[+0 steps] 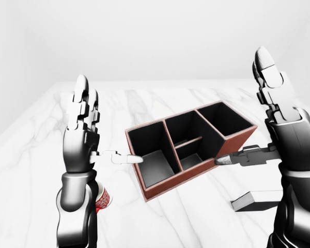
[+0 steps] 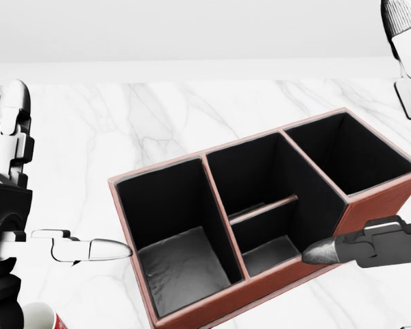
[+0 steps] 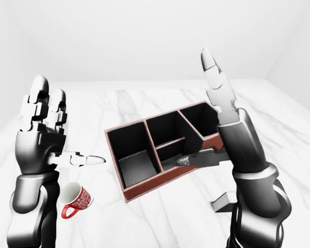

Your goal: Pick up the book and place it in the back compartment of the caddy.

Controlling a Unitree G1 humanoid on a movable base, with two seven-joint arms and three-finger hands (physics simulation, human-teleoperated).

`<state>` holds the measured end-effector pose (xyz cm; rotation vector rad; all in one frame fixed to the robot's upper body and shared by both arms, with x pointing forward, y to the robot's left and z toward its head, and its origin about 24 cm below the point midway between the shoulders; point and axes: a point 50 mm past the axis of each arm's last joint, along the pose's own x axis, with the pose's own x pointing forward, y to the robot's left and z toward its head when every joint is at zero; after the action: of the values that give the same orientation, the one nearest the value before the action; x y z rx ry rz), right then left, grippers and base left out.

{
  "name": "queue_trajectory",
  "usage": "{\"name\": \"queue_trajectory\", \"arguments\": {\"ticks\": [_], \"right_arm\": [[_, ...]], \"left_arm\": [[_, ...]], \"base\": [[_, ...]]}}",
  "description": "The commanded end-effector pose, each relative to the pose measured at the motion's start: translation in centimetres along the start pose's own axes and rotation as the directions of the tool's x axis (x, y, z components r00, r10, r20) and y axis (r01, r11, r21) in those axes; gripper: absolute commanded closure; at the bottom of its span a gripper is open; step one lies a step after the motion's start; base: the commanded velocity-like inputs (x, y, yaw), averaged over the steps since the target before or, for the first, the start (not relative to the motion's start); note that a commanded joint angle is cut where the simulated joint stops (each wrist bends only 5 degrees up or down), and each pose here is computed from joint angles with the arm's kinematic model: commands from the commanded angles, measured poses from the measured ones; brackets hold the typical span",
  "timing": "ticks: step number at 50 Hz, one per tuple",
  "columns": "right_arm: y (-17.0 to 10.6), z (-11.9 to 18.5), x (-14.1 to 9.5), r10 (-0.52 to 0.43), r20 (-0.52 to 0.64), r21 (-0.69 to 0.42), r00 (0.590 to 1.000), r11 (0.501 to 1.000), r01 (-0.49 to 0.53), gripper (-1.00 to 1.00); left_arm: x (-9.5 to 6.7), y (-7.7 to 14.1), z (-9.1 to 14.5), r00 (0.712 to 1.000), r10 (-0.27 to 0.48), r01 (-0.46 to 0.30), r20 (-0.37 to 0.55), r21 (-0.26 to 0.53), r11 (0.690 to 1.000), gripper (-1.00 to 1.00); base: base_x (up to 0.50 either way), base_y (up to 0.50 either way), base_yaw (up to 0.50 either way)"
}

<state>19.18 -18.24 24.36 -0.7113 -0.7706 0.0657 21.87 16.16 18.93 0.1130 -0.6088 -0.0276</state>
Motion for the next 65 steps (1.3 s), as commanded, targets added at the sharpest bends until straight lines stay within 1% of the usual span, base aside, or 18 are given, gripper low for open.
{"name": "queue_trajectory", "arguments": {"ticks": [1,3,8,9,10,15,16,17,21,28,36,47,53,61,65], "right_arm": [[0.1,-0.8,-0.4,0.123,-0.112,-0.156,0.986,0.978,-0.14,-1.0],[0.2,-1.2,-0.6,0.135,-0.141,-0.169,0.981,0.973,-0.159,-1.0],[0.2,-1.1,-0.7,0.164,-0.169,-0.209,0.972,0.957,-0.198,-1.0],[0.1,-1.1,-0.9,0.193,-0.193,-0.245,0.962,0.94,-0.238,-1.0],[0.1,-1.0,-1.0,0.201,-0.204,-0.257,0.958,0.933,-0.251,-1.0],[-0.3,-0.9,-1.2,0.198,-0.239,-0.306,0.951,0.914,-0.268,-1.0],[-0.5,-1.7,-2.7,0.213,-0.346,-0.345,0.914,0.877,-0.335,-1.0],[-0.9,-1.9,-3.1,0.183,-0.383,-0.371,0.906,0.867,-0.332,-1.0],[-1.3,-2.3,-3.3,0.123,-0.418,-0.394,0.9,0.868,-0.301,-1.0],[-1.6,-2.6,-3.6,0.084,-0.448,-0.406,0.89,0.868,-0.286,-1.0],[-2.0,-2.8,-3.9,0.059,-0.473,-0.42,0.879,0.862,-0.284,-1.0],[-2.4,-3.1,-4.9,0.028,-0.527,-0.435,0.849,0.85,-0.298,-1.0],[-2.4,-3.7,-5.5,0.023,-0.563,-0.414,0.826,0.857,-0.307,-1.0],[-2.3,-4.6,-6.3,0.025,-0.608,-0.383,0.793,0.866,-0.321,-1.0],[-2.4,-4.6,-6.4,0.019,-0.614,-0.386,0.789,0.865,-0.321,-1.0]], "left_arm": [[-0.1,-0.1,-0.2,1.0,-0.003,0.003,-0.01,0.0,1.0,-1.0],[-0.1,-0.1,-0.3,1.0,-0.003,0.003,-0.015,-0.001,1.0,-1.0],[-0.1,-0.1,-0.3,1.0,-0.003,0.003,-0.015,-0.001,1.0,-1.0],[-0.1,-0.1,-0.3,1.0,-0.004,0.004,-0.015,-0.001,1.0,-1.0],[-0.1,-0.2,-0.4,1.0,-0.004,0.004,-0.022,-0.001,1.0,-1.0],[-0.1,-0.1,-0.3,1.0,-0.004,0.004,-0.015,0.001,1.0,-1.0],[-0.2,-0.2,-0.6,1.0,-0.006,0.006,-0.029,0.001,1.0,-1.0],[-0.3,-0.2,-0.5,1.0,-0.008,0.008,-0.027,0.002,1.0,-1.0],[-0.3,-0.3,-0.7,0.999,-0.009,0.009,-0.035,0.002,1.0,-1.0],[-0.2,-0.3,-0.5,1.0,-0.009,0.009,-0.028,0.003,1.0,-1.0],[-0.3,-0.3,-0.7,0.999,-0.011,0.011,-0.037,0.003,1.0,-1.0],[-0.3,-0.3,-0.6,0.999,-0.01,0.01,-0.034,0.005,1.0,-1.0],[-0.4,-0.4,-0.9,0.999,-0.012,0.012,-0.048,0.004,1.0,-1.0],[-0.4,-0.4,-0.8,0.999,-0.013,0.013,-0.044,0.004,1.0,-1.0],[-0.4,-0.4,-0.9,0.999,-0.013,0.013,-0.049,0.005,1.0,-1.0]], "base": [[0.0,0.0,0.0],[0.0,0.0,0.0],[0.0,0.0,0.0],[0.0,0.0,0.0],[0.0,0.0,0.0],[0.0,0.0,0.0],[0.0,0.0,0.0],[0.0,0.0,0.0],[0.0,0.0,0.0],[0.0,0.0,0.0],[0.0,0.0,0.0],[0.0,0.0,0.0],[0.0,0.0,0.0],[0.0,0.0,0.0],[0.0,0.0,0.0]]}}
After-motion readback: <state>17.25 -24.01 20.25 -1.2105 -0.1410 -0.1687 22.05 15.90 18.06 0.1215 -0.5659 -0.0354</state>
